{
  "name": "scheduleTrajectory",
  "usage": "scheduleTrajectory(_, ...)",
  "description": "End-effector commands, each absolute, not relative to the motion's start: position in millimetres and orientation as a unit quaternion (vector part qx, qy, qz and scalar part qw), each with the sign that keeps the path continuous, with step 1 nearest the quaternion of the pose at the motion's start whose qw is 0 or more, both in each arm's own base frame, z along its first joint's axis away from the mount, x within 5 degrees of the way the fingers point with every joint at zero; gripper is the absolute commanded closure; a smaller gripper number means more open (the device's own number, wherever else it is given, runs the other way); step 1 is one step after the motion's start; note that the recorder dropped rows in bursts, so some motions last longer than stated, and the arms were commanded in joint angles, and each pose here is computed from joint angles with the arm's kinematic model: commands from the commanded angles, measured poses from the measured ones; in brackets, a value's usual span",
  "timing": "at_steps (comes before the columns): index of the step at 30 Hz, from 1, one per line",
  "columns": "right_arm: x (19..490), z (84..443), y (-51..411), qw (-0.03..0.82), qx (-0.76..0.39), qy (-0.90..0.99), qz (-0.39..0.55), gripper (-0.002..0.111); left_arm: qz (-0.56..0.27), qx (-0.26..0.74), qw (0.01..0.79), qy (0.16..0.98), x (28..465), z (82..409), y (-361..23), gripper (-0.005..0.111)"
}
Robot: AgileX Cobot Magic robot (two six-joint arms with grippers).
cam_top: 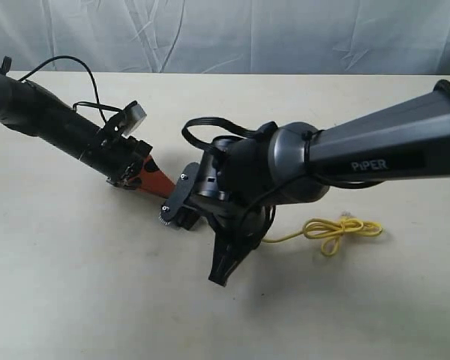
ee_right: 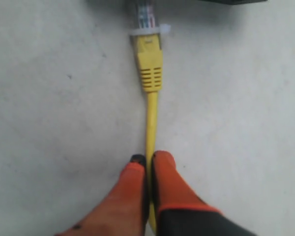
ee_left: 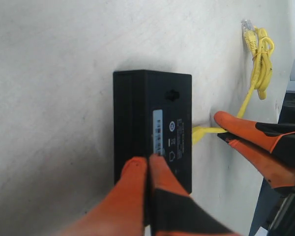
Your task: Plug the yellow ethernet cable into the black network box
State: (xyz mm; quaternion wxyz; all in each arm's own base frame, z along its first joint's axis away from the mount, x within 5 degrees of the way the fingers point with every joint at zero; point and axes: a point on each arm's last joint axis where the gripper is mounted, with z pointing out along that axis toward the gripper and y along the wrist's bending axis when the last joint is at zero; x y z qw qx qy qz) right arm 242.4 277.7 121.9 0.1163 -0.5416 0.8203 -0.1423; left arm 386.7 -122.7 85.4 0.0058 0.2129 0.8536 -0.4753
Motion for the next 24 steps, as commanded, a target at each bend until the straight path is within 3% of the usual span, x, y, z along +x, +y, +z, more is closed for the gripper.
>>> scheduleTrajectory(1,243.4,131.5,277.2,0.127,-0.54,0.82,-0.144,0.109,-0.475,0.206,-0.002,0.856,385.3,79.0,-122.9,0.107)
scheduleTrajectory(24,244.3,130.5,282.1,0.144,-0.541,0.819,-0.124,0.109,-0.475,0.206,-0.002,0.856,385.3,79.0,-122.9,0.107)
